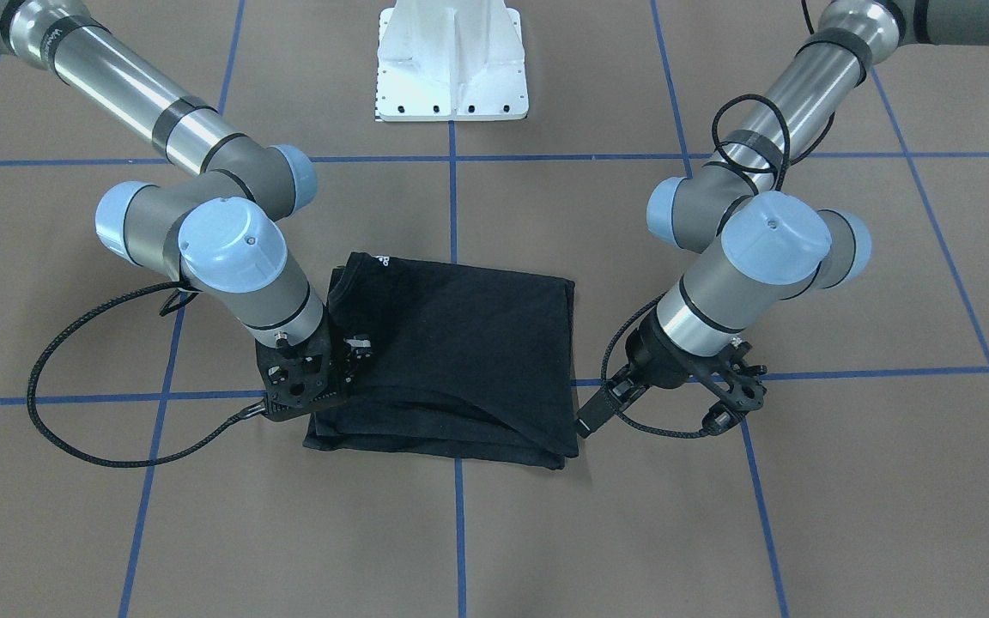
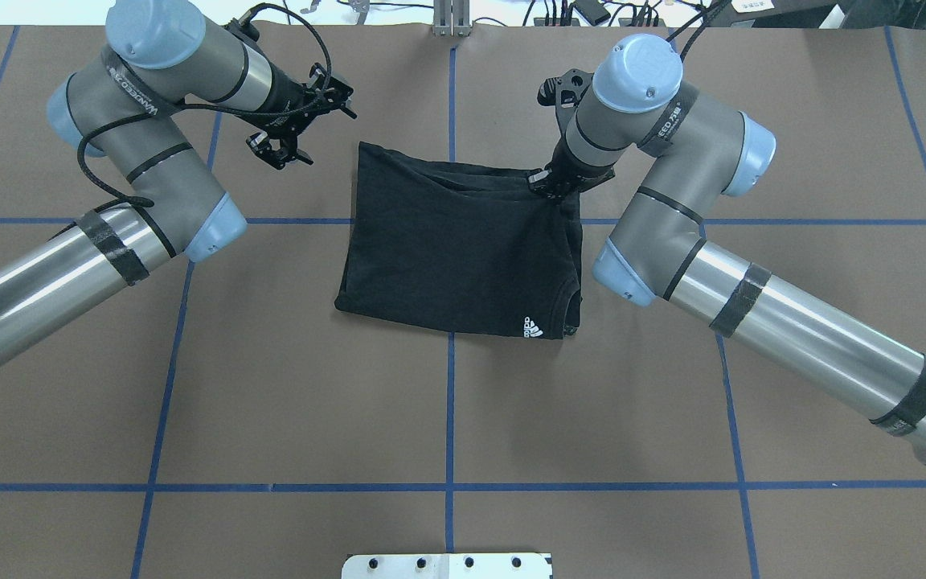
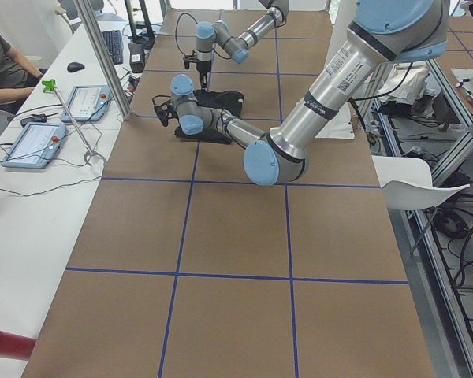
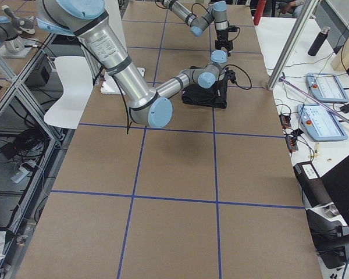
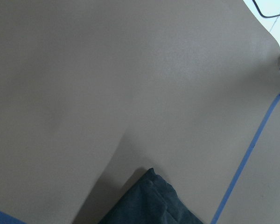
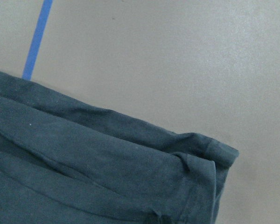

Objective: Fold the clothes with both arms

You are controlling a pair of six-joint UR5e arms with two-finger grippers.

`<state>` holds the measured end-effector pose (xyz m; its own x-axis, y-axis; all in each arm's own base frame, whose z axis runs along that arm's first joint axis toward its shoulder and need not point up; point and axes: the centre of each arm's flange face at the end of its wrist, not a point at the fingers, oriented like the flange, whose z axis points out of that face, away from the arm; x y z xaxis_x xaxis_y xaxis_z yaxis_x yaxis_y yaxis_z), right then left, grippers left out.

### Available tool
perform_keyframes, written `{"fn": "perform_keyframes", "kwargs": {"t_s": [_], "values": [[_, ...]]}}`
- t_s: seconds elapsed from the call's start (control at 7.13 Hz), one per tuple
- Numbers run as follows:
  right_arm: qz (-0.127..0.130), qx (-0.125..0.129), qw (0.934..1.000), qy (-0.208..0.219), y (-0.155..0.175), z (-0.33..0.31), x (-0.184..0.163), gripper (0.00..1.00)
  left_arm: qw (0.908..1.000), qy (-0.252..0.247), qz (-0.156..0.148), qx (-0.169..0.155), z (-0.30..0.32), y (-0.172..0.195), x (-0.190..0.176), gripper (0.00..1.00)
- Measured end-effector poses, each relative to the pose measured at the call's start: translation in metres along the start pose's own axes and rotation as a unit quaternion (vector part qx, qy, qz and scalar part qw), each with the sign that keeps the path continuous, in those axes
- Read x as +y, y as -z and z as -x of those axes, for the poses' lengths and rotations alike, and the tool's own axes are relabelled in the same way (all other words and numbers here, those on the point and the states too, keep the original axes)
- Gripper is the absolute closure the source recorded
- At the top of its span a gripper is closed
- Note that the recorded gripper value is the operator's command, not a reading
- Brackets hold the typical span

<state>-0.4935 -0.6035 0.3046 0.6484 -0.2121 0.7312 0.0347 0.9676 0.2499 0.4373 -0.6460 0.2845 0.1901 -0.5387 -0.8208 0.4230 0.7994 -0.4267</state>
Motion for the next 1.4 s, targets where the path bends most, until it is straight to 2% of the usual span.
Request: {"fn": "perform_keyframes", "kwargs": {"t_s": [0.14, 0.28, 0.7, 0.98, 1.26, 1.4], "values": [[-0.002, 0.002, 1.0, -0.003, 0.002, -0.004, -0.003, 0.12, 1.0, 0.0, 0.0, 0.0, 0.0, 0.0, 0.0, 0.0], [-0.004, 0.002, 1.0, -0.006, 0.005, -0.007, -0.007, 0.0, 1.0, 0.0, 0.0, 0.0, 0.0, 0.0, 0.001, 0.0], [-0.011, -0.001, 0.9998, -0.016, 0.019, -0.016, -0.021, 0.0, 1.0, 0.0, -0.001, 0.001, -0.001, 0.002, -0.002, 0.0], [-0.008, -0.005, 0.9994, -0.032, 0.04, -0.034, -0.038, 0.0, 0.9999, -0.013, -0.006, 0.008, -0.005, 0.012, -0.009, 0.0], [0.001, -0.007, 0.9985, -0.054, 0.073, -0.07, -0.06, 0.0, 0.9977, -0.063, -0.017, 0.016, -0.003, 0.033, -0.026, 0.0], [0.007, 0.004, 0.9989, -0.046, 0.091, -0.095, -0.069, 0.0, 0.9945, -0.101, -0.023, 0.016, 0.014, 0.051, -0.046, 0.0]]}}
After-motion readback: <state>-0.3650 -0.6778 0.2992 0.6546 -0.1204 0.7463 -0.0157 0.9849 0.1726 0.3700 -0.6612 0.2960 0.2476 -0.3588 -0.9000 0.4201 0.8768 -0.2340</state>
